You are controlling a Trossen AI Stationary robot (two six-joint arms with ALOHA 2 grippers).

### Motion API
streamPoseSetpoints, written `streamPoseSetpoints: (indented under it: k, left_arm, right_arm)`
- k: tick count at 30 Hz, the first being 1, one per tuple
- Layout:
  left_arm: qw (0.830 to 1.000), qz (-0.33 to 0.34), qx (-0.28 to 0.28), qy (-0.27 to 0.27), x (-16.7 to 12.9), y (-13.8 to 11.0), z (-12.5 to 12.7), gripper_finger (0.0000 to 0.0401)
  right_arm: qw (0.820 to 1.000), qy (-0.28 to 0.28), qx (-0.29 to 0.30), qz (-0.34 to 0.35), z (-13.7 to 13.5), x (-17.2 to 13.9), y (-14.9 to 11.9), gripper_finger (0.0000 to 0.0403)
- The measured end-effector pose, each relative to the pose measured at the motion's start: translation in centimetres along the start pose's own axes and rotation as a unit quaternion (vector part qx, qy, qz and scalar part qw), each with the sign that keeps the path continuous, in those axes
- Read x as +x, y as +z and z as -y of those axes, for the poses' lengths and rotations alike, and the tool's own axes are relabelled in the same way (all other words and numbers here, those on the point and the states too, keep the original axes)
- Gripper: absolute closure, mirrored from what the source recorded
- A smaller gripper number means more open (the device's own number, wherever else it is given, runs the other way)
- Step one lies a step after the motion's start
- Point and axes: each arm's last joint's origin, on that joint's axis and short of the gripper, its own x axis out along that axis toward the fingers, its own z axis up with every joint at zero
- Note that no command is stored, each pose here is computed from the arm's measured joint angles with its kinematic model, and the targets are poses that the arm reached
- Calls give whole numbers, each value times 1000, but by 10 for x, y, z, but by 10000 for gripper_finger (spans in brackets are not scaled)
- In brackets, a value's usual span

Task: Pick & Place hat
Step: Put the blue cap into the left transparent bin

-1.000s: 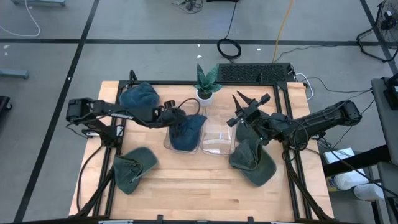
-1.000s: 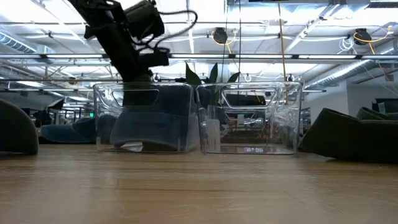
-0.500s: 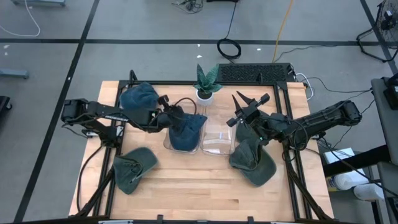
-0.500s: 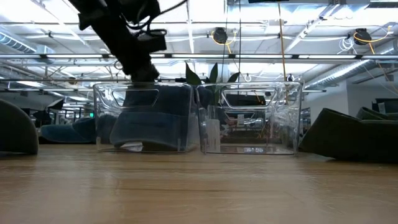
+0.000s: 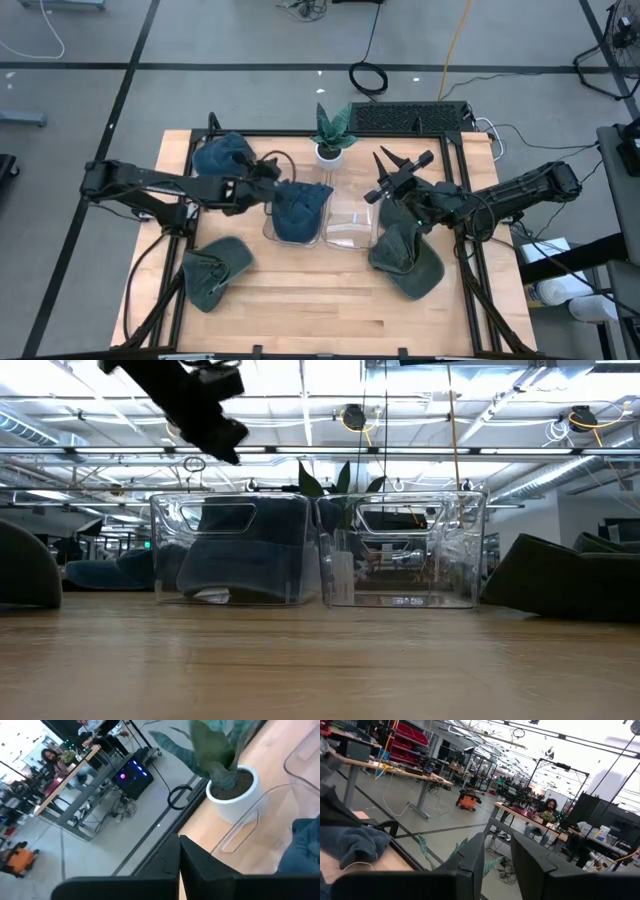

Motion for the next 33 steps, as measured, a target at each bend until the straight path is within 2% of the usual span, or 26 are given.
streamPoseSetpoints:
  k: [10,22,27,33]
  left_arm:
    - [995,32,-90,-9,-35,3,-49,400]
    - [992,18,-126,-4,-65,-20,-95,400]
    - [989,17,-147,-9,-75,-30,-109,401]
    - [987,36,-157,-21,-80,-48,-109,401]
  right_arm:
    - [1000,3,-1,-5,-1,0,-2,320]
    - [1000,9,-19,-11,-3,0,-5,320]
    - [1000,9,-19,-11,-3,0,-5,320]
    - [1000,10,-19,-11,-4,0,-5,320]
